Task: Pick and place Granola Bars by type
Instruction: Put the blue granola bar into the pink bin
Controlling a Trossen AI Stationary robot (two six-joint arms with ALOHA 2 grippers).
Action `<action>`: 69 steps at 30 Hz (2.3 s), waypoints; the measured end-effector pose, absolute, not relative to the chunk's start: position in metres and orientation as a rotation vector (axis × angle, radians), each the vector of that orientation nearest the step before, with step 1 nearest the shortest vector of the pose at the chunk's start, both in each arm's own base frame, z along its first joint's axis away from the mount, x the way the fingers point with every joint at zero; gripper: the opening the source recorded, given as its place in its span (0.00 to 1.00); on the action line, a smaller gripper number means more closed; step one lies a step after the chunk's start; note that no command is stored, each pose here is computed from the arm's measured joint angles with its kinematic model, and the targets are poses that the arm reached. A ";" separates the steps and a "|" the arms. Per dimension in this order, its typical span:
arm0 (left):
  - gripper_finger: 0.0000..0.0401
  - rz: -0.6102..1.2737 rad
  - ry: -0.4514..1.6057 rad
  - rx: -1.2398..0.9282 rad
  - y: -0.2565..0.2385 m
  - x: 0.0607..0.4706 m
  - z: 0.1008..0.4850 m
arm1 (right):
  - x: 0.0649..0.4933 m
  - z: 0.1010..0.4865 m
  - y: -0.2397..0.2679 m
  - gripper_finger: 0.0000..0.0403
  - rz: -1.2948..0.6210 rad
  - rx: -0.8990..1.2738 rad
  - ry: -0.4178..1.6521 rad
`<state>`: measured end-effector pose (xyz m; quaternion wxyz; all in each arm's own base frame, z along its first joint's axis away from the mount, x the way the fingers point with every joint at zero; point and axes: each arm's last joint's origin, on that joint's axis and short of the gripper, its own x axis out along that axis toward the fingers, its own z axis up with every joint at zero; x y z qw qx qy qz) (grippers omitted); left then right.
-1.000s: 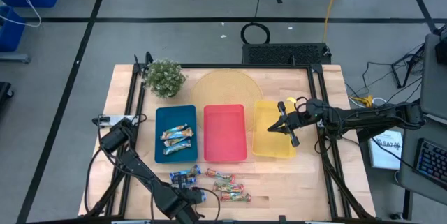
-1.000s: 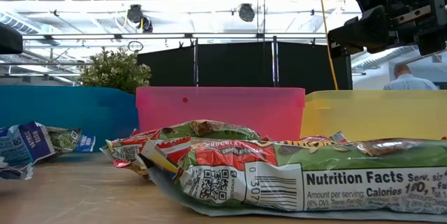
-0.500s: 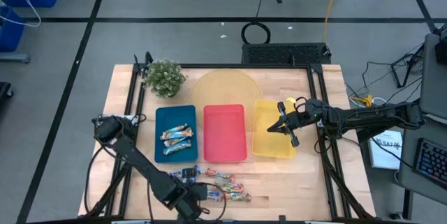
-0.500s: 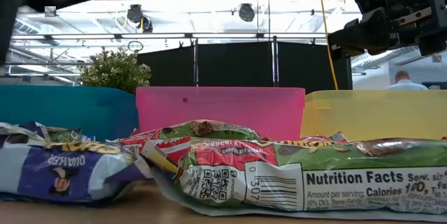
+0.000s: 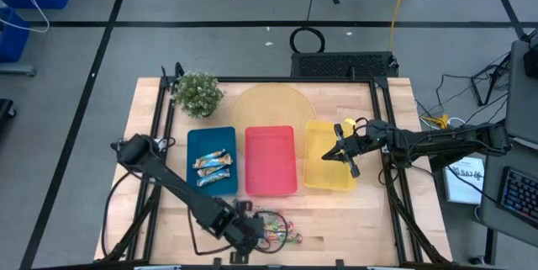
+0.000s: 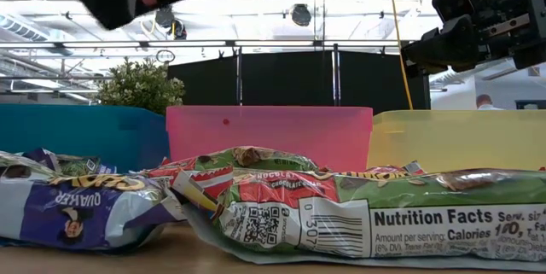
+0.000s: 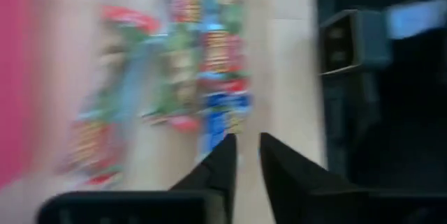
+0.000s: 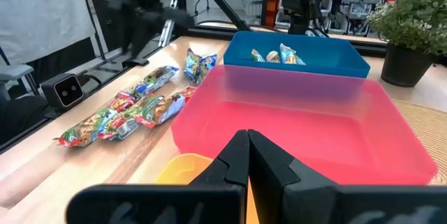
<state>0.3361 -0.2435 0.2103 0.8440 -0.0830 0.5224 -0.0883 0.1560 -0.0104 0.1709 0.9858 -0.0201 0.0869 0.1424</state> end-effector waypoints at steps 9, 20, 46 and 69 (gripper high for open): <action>0.58 -0.164 1.248 -0.149 -0.249 0.337 0.173 | 0.156 0.171 -0.010 0.00 0.286 -0.034 0.179; 0.61 -0.128 1.277 -0.063 -0.252 0.343 0.139 | 0.156 0.171 -0.010 0.00 0.285 -0.034 0.179; 0.22 -0.112 1.296 -0.070 -0.256 0.347 0.142 | 0.156 0.171 -0.010 0.00 0.283 -0.015 0.182; 0.22 0.132 1.193 0.279 -0.157 0.410 0.281 | 0.156 0.171 -0.010 0.00 0.280 -0.016 0.181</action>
